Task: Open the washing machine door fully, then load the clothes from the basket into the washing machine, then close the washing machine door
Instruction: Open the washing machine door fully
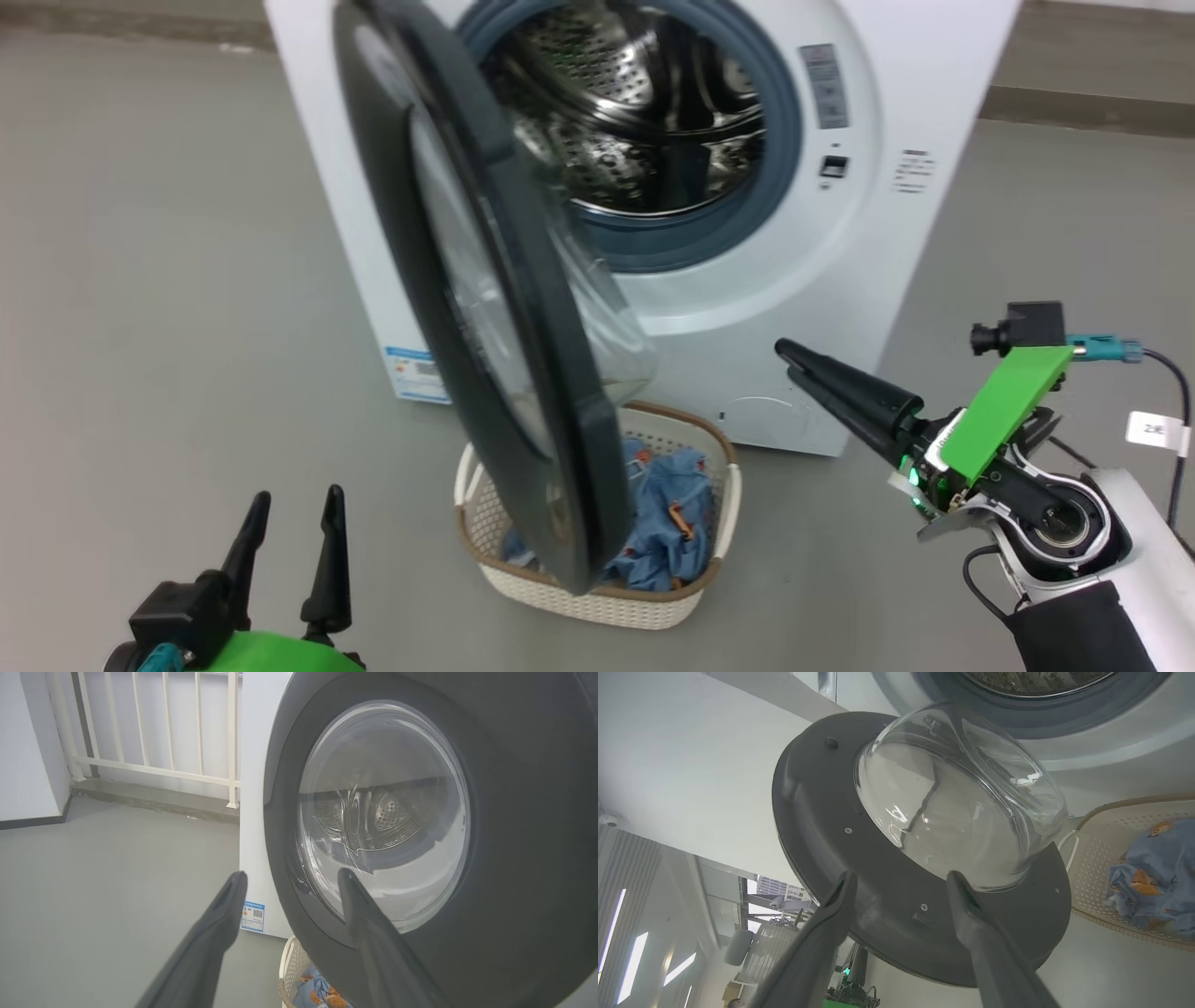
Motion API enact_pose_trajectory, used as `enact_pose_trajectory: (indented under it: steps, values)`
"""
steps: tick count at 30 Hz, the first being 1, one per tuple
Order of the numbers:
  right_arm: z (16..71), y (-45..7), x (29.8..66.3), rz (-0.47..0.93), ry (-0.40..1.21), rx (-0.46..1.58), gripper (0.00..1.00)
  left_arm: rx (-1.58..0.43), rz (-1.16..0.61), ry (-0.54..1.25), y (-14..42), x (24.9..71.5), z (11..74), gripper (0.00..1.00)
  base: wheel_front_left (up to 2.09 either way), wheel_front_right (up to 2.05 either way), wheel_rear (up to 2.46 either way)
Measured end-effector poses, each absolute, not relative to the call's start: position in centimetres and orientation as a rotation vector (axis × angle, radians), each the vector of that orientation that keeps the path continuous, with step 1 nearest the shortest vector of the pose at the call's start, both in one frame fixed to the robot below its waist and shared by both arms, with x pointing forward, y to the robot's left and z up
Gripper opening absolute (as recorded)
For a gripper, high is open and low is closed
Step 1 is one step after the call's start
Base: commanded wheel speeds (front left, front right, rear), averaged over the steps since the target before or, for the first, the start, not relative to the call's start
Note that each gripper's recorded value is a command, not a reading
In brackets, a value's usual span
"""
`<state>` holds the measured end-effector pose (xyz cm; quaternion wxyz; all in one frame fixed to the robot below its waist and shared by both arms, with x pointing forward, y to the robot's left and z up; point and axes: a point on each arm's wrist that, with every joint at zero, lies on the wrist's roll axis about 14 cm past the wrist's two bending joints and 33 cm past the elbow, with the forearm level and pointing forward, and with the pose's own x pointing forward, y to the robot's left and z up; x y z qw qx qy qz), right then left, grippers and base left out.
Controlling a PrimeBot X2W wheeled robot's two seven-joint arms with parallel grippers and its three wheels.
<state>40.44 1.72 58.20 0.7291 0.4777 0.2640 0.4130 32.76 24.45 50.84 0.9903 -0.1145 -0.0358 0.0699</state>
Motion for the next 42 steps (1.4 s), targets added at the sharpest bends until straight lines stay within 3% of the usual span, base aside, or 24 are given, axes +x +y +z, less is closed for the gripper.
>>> enact_pose_trajectory:
  steps: [11,27,42]
  values:
    - [59.3,-5.1,40.4,0.686,0.282,0.961,1.00,-0.233,0.026,-0.075,20.6,35.2,51.2,1.00,0.00,0.00,0.00]
    - [56.6,-14.5,40.0,0.320,-0.068,0.534,1.00,-0.243,-0.053,-0.073,17.7,37.1,51.3,1.00,0.00,0.00,0.00]
    - [52.1,-18.3,39.4,0.169,-0.063,0.276,1.00,-0.257,-0.052,-0.092,17.7,37.3,51.6,1.00,0.00,0.00,0.00]
